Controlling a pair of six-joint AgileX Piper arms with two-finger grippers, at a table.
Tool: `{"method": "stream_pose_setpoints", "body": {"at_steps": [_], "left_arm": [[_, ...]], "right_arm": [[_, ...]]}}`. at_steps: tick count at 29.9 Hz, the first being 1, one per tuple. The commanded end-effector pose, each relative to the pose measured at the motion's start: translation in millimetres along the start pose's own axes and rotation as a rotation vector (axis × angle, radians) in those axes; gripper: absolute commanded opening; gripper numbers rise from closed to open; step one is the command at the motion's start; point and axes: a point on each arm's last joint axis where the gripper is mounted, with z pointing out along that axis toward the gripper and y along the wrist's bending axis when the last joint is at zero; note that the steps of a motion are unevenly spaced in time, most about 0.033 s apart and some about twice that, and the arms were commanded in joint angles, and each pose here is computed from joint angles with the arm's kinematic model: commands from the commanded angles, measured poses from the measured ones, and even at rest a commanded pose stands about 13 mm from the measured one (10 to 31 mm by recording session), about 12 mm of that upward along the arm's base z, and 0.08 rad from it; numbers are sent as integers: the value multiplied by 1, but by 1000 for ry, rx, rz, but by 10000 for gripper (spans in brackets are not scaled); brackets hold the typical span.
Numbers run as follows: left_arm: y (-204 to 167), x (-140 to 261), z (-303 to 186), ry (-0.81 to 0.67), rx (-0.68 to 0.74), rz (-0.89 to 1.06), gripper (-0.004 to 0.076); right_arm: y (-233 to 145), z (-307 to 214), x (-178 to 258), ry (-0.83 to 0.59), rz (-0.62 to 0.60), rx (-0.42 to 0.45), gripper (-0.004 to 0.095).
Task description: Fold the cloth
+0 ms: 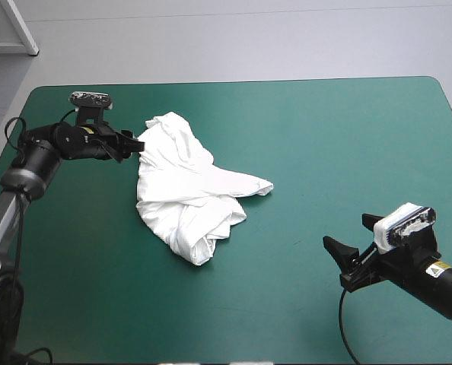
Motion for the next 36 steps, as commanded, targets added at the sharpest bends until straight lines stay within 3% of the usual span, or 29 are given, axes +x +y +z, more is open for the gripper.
{"method": "stream_pose_setpoints", "body": {"at_steps": [1,9,16,19,26,36], "left_arm": [[26,-22,24,-35,31,-49,455],[44,-32,122,81,86,-64,455],[40,-48,132,36,112,-65,441],[37,-50,130,40,122,-57,349],[39,-46,130,76,135,-50,-13],[39,-46,129,83,132,-23,-10]], "right_arm": [[-7,7,-15,-48,57,3,761],[-26,41,-26,-1,175,-49,712],[-40,68,-47,38,188,-83,650],[-32,90,-55,44,153,-126,642],[6,165,-61,51,-32,-114,605],[2,251,-45,140,-88,-48,605]]}}
